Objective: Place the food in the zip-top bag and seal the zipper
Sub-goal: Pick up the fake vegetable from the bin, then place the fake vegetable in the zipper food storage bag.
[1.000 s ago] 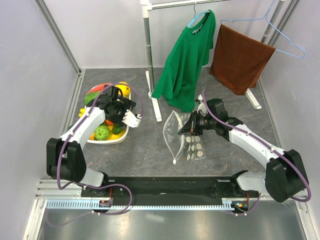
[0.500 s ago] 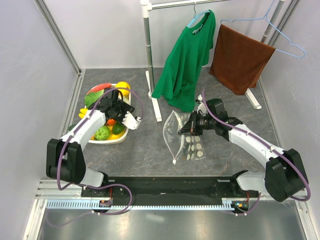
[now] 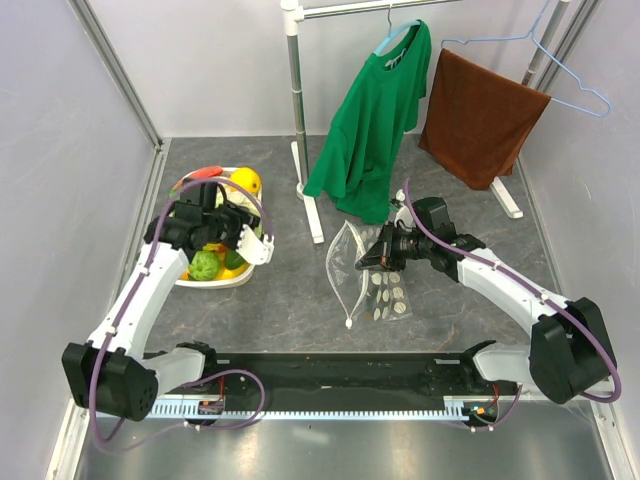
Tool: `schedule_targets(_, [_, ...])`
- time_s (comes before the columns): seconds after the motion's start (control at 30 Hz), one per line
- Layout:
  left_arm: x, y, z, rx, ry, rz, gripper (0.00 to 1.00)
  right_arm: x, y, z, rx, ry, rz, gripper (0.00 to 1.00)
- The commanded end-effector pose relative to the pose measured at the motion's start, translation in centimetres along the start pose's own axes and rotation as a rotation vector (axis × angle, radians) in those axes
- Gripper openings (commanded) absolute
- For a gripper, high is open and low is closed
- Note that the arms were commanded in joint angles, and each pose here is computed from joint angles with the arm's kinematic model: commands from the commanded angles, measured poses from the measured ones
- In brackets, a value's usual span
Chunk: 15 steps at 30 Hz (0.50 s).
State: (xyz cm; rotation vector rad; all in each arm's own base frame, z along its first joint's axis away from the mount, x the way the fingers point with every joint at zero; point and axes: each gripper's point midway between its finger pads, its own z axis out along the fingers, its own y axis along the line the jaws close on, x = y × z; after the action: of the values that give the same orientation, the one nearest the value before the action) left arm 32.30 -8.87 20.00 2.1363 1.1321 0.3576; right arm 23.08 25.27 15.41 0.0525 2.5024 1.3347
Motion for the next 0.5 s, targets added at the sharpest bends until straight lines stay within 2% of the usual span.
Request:
schedule_targets(0.0, [-4.2,4.5,-4.4,-0.118,-0.197,-0.304,0.33,-1.1,0.9,-0.2,-0.024,-0.034,-0.027,0.00])
schedule_targets(0.03, [-6.0,6.8,-6.4,-0.164,-0.284,-0.354,0.33,-1.1,0.9,-0.3,-0.026,-0.037,-0.028,0.00])
schedule_targets(0.07, [-7.2,6.6,-6.9,-0.121,-0.346,-0.536,0.32,-1.1,0.9,-0.3,-0.027,-0.037,-0.024,0.00])
schedule_targets(0.13, [-10.2,9.0,-9.6,-0.129,-0.504,-0.676,0.29,-1.2,0.9,-0.4,-0.033,-0.047,-0.024,0.00])
schedule_targets(0.17, [-11.2,9.1,-9.9,-0.074,-0.559,-0.845,0.28,-1.2,0.9,-0.4,-0.033,-0.051,-0.022,0.00])
schedule_targets(0.23, [-13.5,9.8,-11.1,-0.001,-0.687,-0.975,0.26,-1.3,1.1,-0.3,-0.046,-0.059,-0.015,0.00])
schedule_targets(0.27, [-14.6,9.6,-11.4,0.078,-0.733,-1.142,0.26,-1.4,1.1,-0.3,-0.048,-0.062,-0.010,0.00])
schedule_targets(0.3, [-15.1,10.2,-11.6,0.104,-0.781,-1.199,0.26,-1.6,1.2,-0.2,-0.052,-0.068,-0.005,0.00])
schedule_targets(0.33, [-16.4,9.4,-11.2,0.208,-0.853,-1.281,0.26,-1.7,1.2,-0.2,-0.057,-0.071,0.001,0.00])
schedule_targets(0.37, [-17.4,9.0,-11.4,0.326,-0.884,-1.461,0.26,-1.8,1.4,-0.2,-0.063,-0.076,0.005,0.00])
schedule_targets(0.4, [-18.7,10.2,-12.3,0.297,-0.968,-1.424,0.26,-2.1,1.6,-0.2,-0.073,-0.089,0.002,0.00])
schedule_targets(0.43, [-19.1,8.6,-10.3,0.364,-0.950,-1.538,0.26,-2.2,1.7,-0.2,-0.074,-0.097,0.015,0.00])
schedule_targets(0.47, [-19.9,8.6,-10.4,0.415,-0.960,-1.655,0.26,-2.4,1.8,-0.2,-0.076,-0.103,0.013,0.00])
